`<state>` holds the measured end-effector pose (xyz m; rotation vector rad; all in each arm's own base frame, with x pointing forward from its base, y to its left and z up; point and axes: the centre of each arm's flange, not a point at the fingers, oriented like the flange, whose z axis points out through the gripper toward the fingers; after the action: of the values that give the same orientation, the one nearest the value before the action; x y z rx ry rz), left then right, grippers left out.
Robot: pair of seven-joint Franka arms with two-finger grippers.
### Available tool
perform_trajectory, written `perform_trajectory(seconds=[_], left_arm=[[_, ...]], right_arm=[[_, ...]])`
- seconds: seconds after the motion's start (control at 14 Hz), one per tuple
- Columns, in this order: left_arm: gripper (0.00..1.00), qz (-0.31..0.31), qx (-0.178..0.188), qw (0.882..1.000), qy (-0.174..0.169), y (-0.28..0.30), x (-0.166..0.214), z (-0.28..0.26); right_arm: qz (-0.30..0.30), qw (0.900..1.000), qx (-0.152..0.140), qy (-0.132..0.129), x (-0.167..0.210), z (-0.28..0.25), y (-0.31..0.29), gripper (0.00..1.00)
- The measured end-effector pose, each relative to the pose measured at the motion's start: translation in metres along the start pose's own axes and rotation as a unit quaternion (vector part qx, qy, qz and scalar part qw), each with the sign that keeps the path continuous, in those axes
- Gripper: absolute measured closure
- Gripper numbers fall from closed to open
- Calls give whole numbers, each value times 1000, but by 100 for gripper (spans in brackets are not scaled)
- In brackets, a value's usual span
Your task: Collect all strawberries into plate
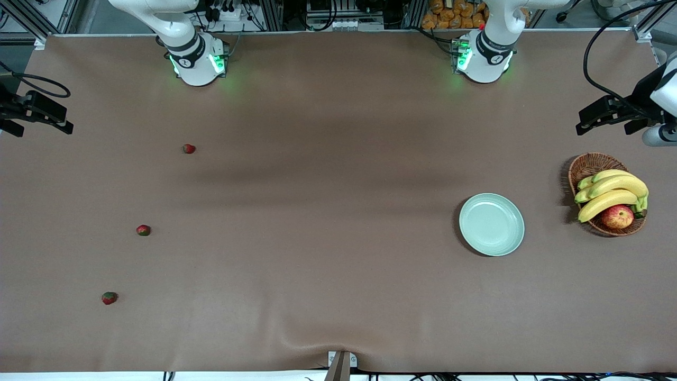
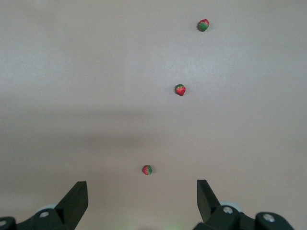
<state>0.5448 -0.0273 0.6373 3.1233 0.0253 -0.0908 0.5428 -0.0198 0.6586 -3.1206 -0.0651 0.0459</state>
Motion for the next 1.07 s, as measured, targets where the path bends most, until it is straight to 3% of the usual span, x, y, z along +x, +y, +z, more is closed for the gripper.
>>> perform_trajectory(seconds=[1.07], left_arm=[[0, -5, 1, 1000, -7, -5, 4, 7]], right_arm=[[14, 1000, -6, -1, 2, 3, 16, 0]])
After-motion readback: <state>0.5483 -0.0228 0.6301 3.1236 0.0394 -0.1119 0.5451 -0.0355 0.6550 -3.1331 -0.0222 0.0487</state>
